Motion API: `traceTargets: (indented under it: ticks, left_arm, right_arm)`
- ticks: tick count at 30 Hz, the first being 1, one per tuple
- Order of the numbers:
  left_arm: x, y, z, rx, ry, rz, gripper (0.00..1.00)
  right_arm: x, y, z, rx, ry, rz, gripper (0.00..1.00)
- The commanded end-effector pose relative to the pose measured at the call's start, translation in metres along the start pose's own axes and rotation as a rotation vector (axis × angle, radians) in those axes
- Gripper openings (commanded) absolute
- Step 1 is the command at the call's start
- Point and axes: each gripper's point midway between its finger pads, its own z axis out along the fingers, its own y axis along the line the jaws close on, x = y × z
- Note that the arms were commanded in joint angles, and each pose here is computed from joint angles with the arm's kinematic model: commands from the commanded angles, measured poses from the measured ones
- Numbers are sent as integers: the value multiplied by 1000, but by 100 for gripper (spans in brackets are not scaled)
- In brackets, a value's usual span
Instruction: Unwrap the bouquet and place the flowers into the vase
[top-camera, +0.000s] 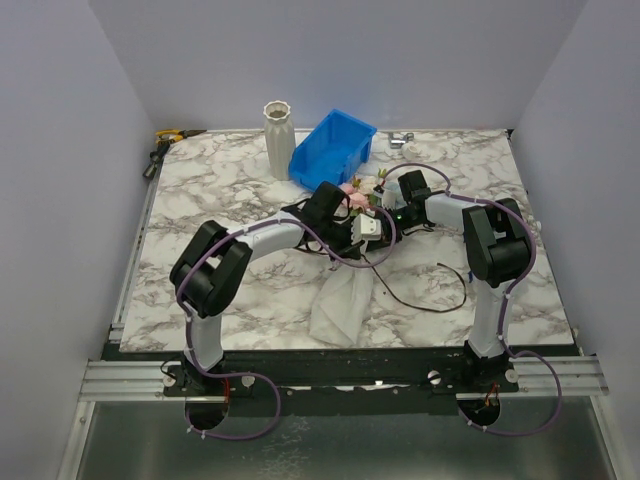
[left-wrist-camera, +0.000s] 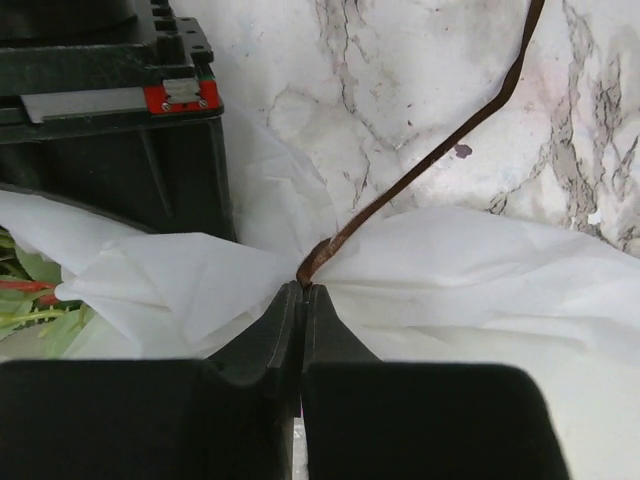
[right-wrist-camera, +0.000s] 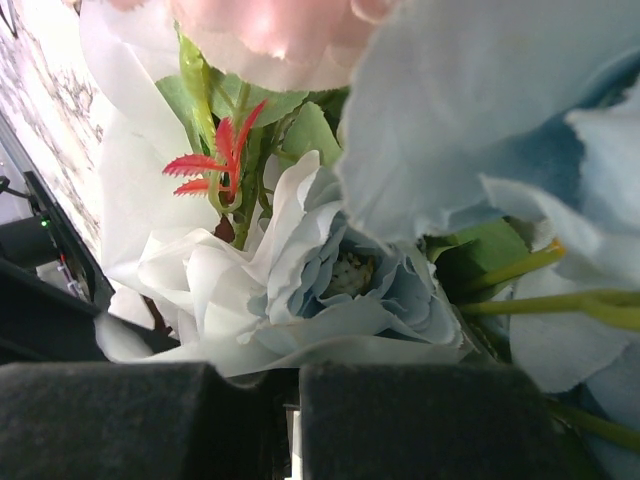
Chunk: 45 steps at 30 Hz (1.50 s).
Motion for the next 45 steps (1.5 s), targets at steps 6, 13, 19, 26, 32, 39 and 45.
traceTargets:
  ticks: [6,13,19,26,32,39,45]
  left_arm:
    - [-90,15,-51,-98,-165,23,0]
    - [-65,17,-60,-96,-157,-106,0]
    - [-40,20,-70,-115,-144,-139,5]
    - [-34,6,-65,-91,-135,-72,23]
    - [-29,-4,-48,-57,-114,-61,28]
    - [-32,8,-29,-88,-94,-50,36]
    - [-31,19,-23,-133,-87,-64,37]
  right_arm:
    - [51,-67,24,222,126,61,1]
    - [51,-66,22,221,123,58,0]
    - [51,-64,22,217,123,54,1]
    - [50,-63,22,212,121,54,1]
    - [50,-62,22,210,123,55,1]
    - [48,-63,23,208,125,60,0]
    - [48,-62,23,208,125,60,0]
